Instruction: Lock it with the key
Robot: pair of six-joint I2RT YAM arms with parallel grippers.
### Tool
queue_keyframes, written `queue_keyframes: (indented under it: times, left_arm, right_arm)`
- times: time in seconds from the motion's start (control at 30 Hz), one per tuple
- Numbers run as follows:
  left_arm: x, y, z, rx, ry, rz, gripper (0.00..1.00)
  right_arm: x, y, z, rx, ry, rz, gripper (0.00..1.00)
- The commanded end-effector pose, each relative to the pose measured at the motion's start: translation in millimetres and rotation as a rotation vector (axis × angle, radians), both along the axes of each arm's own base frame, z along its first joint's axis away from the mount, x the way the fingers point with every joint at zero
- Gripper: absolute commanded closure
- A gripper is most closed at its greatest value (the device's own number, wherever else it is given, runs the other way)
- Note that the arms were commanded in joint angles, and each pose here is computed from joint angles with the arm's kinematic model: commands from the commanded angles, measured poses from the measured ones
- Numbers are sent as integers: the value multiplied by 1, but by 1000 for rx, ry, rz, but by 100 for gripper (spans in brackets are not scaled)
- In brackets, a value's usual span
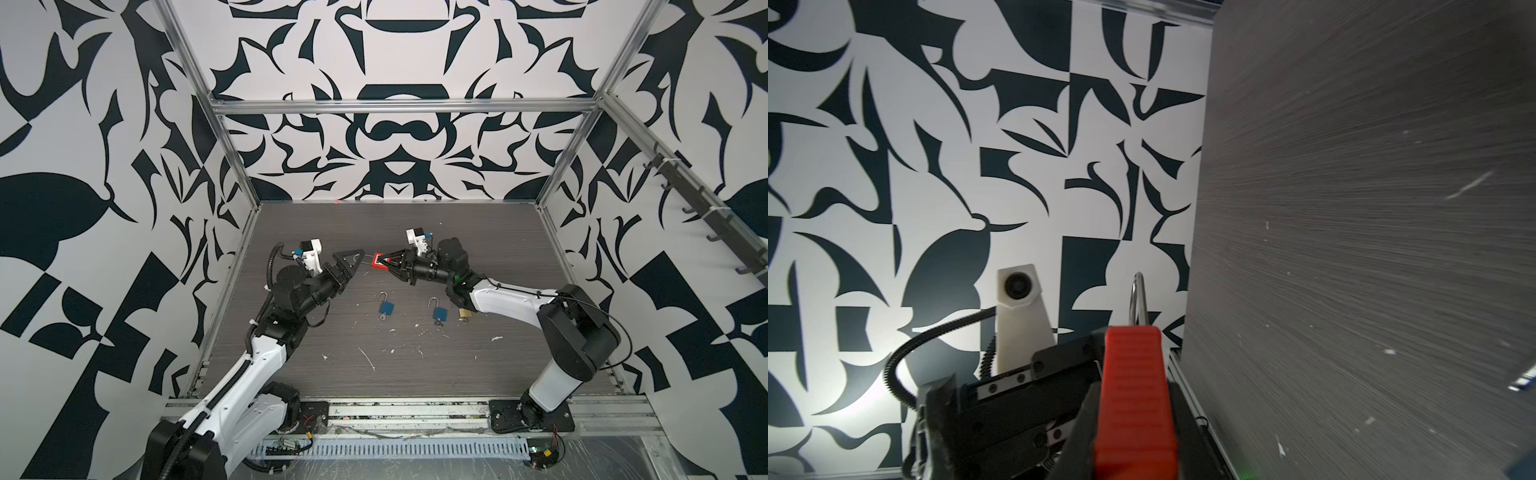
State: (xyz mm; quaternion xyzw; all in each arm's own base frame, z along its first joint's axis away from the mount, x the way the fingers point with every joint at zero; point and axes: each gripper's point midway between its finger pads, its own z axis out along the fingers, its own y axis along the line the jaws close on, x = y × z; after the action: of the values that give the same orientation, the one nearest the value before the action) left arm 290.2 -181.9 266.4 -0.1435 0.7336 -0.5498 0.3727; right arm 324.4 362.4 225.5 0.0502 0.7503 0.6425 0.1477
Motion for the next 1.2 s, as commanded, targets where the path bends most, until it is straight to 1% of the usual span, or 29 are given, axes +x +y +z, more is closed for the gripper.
queue_keyframes:
  times: [0.0,0.07,0.13,0.2,0.23,0.3,0.37,0.5,0.67,0.97,1.17]
  left_arm:
    - [-16,8,-37,169,111,-19,0]
    - [-21,5,-40,167,123,-44,0]
    - [-28,-2,-41,153,135,-106,0]
    - [-36,-12,-45,132,141,-181,3]
    - [-38,-15,-48,116,143,-201,5]
    - [-41,-19,-49,68,117,-227,6]
    - [-42,-20,-51,43,119,-234,7]
    - [-47,-21,-53,29,124,-254,8]
    - [-49,-22,-55,26,125,-267,9]
    - [-50,-28,-51,-18,113,-311,9]
    - [-50,-35,-43,-93,108,-358,10]
  right_arm:
    - [-20,-8,21,-81,-148,74,100]
    - [-25,-19,14,-160,-213,61,100]
    - [-30,-29,6,-212,-201,67,100]
    - [-31,-37,-1,-207,-148,93,100]
    - [-32,-40,-3,-202,-142,97,100]
    - [-35,-43,2,-178,-192,91,100]
    - [-38,-48,6,-180,-225,72,100]
    - [-45,-51,19,-175,-279,80,100]
    - [-45,-51,15,-189,-262,90,100]
    - [-45,-47,22,-175,-292,105,100]
    - [-47,-47,25,-172,-315,119,100]
